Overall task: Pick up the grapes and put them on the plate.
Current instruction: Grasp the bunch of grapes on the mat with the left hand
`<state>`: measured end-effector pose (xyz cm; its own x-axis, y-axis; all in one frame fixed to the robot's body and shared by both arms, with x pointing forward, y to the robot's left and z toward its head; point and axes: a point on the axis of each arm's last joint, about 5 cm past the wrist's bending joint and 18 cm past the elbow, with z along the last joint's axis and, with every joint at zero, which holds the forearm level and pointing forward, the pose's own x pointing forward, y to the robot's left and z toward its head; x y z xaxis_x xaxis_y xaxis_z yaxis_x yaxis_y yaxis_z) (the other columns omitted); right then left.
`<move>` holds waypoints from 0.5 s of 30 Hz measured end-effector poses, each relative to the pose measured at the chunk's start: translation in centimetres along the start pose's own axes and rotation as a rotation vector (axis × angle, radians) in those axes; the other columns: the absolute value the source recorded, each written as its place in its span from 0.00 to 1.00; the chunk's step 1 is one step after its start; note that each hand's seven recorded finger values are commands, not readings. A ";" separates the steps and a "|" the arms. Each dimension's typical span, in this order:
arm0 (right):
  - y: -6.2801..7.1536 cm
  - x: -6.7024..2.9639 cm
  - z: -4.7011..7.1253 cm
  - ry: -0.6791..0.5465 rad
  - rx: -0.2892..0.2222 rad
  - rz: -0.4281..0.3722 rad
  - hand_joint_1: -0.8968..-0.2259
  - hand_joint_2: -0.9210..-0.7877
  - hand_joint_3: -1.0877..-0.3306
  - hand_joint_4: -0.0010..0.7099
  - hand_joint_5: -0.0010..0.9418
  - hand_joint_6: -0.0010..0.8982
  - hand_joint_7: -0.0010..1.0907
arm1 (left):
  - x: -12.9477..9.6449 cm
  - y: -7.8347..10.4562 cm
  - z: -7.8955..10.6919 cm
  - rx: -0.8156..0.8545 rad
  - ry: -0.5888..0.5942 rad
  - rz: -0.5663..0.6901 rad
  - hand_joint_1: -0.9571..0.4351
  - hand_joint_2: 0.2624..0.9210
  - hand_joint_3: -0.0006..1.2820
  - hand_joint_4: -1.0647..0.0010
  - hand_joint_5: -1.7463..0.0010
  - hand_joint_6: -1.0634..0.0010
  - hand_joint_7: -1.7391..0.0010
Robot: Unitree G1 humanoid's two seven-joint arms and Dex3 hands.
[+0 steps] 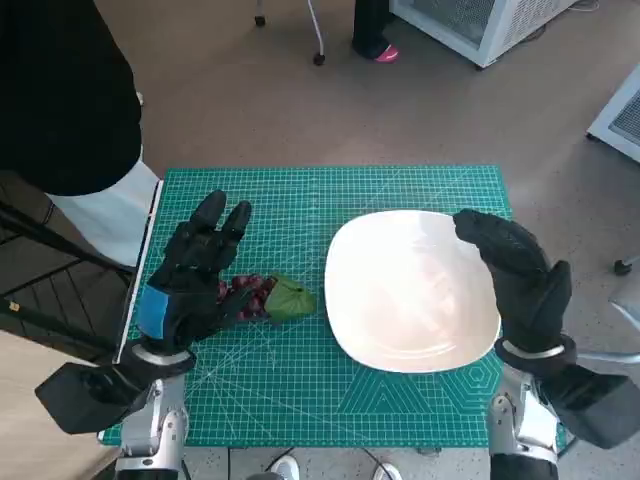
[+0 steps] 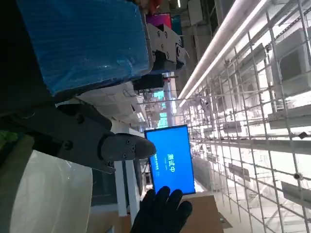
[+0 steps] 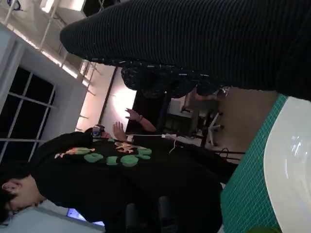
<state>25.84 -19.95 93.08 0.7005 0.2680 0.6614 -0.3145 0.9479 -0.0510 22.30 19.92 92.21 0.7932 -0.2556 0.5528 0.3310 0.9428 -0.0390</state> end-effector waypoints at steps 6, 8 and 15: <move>0.0 0.05 0.1 -0.006 -0.002 0.002 0.69 0.00 0.69 0.86 0.00 0.62 0.00 | -0.1 0.0 0.0 0.004 0.005 -0.001 0.40 1.00 0.24 0.76 1.00 0.77 0.88; 0.0 0.05 0.1 -0.006 -0.002 0.002 0.69 0.00 0.69 0.86 0.00 0.62 0.00 | -0.1 0.0 0.0 0.005 0.007 -0.001 0.40 1.00 0.24 0.76 1.00 0.77 0.88; 0.0 0.04 0.1 -0.006 -0.002 0.002 0.68 0.00 0.69 0.86 0.00 0.62 0.00 | -0.2 0.1 0.1 0.010 0.008 -0.003 0.40 1.00 0.24 0.76 1.00 0.77 0.88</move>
<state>25.80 -19.95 93.18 0.6959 0.2688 0.6660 -0.3144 0.9478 -0.0541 22.17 20.05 92.16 0.7960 -0.2601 0.5466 0.3286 0.9440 -0.0293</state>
